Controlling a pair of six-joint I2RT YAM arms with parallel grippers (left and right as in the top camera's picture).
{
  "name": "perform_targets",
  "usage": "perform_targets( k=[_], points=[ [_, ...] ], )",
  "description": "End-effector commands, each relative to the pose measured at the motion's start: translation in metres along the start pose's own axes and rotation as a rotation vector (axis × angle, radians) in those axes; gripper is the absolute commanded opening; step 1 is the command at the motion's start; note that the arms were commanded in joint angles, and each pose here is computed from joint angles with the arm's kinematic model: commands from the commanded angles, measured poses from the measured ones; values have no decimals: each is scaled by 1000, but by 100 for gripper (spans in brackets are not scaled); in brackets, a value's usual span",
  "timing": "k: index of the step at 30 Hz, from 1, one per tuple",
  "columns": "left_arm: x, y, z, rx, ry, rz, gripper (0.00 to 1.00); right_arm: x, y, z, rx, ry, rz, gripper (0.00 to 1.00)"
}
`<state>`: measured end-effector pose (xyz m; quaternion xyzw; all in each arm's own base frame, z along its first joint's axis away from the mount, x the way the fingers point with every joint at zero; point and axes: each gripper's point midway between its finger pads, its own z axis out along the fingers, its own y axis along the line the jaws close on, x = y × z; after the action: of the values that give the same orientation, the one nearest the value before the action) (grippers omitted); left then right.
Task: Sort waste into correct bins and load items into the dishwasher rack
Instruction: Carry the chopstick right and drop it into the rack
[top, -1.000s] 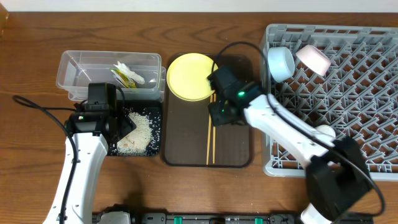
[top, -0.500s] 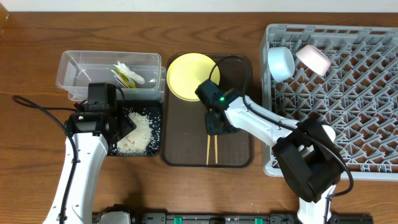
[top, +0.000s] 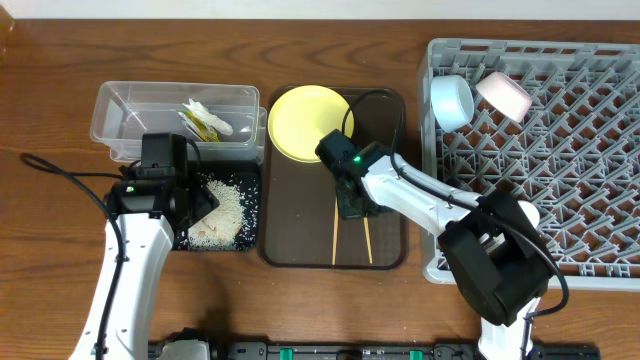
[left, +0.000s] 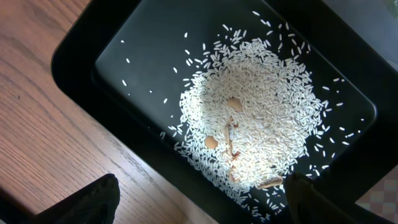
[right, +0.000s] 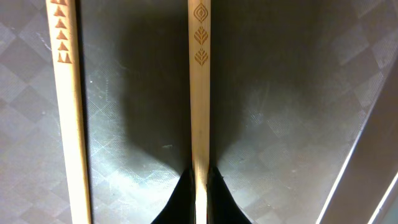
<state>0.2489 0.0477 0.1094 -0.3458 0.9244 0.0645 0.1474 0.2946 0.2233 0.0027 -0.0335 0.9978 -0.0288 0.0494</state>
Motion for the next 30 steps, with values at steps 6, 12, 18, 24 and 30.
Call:
perform_targets(
  k=[6, 12, 18, 24, 30],
  points=[
    [-4, 1, -3, -2, -14, -12, 87, -38, -32, -71, -76, -177, 35, 1],
    [-4, 1, -3, -2, -14, -12, 87, -46, -78, -132, -100, -290, 49, 1],
    [-4, 2, -3, -3, -14, -12, 87, -27, -130, -142, -40, -225, 149, 1],
    [-4, 1, -3, -2, -14, -12, 87, -15, -153, -121, -4, -162, 197, 1],
    [-4, 1, -3, -2, -14, -12, 87, -8, -159, -92, 6, -145, 138, 1]
  ],
)
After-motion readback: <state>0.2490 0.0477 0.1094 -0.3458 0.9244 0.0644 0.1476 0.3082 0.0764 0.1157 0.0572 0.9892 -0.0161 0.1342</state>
